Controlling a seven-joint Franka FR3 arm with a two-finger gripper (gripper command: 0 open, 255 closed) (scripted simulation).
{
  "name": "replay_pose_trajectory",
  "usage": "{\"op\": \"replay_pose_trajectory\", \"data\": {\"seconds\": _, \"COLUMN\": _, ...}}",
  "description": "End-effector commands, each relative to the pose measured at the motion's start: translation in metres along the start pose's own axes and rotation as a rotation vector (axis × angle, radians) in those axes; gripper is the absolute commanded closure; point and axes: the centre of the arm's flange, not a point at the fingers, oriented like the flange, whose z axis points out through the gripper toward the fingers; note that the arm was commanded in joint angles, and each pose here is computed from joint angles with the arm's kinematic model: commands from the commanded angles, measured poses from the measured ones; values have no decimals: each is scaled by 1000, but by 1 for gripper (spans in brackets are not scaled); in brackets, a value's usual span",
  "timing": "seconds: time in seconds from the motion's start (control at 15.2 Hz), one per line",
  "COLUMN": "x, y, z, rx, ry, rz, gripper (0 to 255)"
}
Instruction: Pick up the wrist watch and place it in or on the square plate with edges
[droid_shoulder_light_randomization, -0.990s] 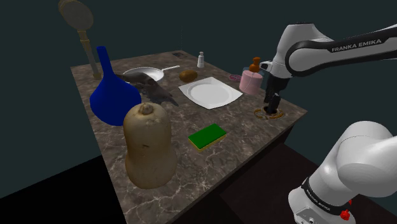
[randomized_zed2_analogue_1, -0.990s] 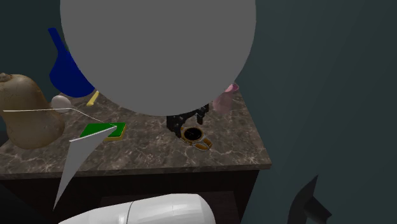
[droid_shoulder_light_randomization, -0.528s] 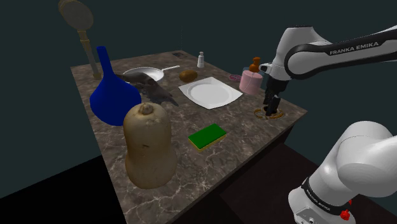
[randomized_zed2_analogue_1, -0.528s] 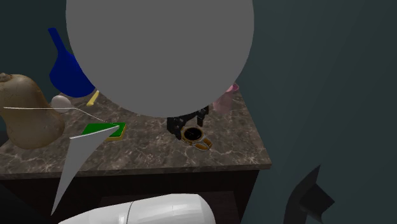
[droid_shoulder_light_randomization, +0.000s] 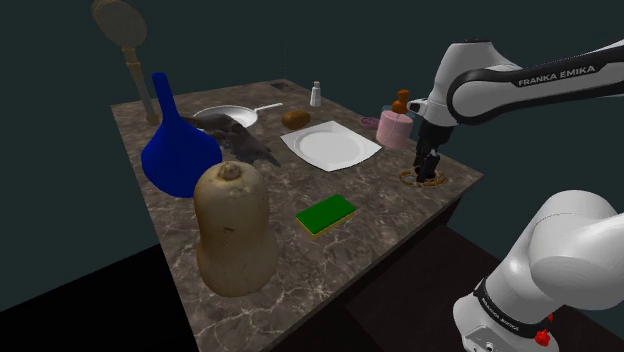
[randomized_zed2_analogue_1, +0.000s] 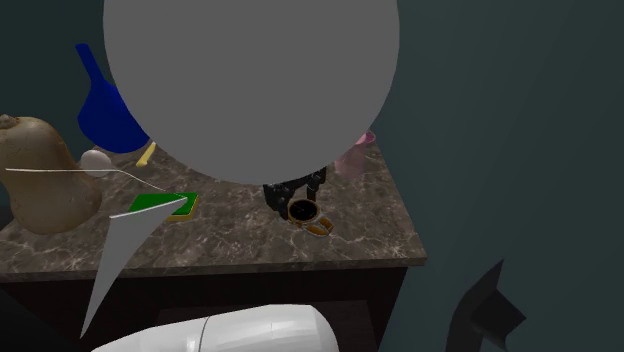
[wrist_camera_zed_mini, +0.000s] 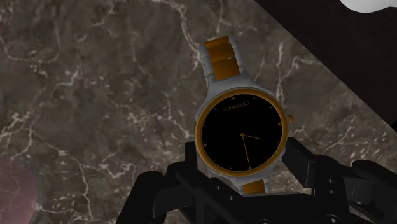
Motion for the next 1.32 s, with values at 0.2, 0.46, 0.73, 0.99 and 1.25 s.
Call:
{"op": "replay_pose_trajectory", "data": {"seconds": 0.2, "x": 0, "y": 0, "z": -5, "rx": 1, "ry": -1, "rz": 0, "gripper": 255}}
{"op": "replay_pose_trajectory", "data": {"seconds": 0.46, "x": 0, "y": 0, "z": -26, "rx": 1, "ry": -1, "rz": 0, "gripper": 255}}
{"op": "replay_pose_trajectory", "data": {"seconds": 0.73, "x": 0, "y": 0, "z": -47, "rx": 1, "ry": -1, "rz": 0, "gripper": 255}}
{"op": "replay_pose_trajectory", "data": {"seconds": 0.99, "x": 0, "y": 0, "z": -68, "rx": 1, "ry": -1, "rz": 0, "gripper": 255}}
{"op": "replay_pose_trajectory", "data": {"seconds": 1.25, "x": 0, "y": 0, "z": -89, "rx": 1, "ry": -1, "rz": 0, "gripper": 255}}
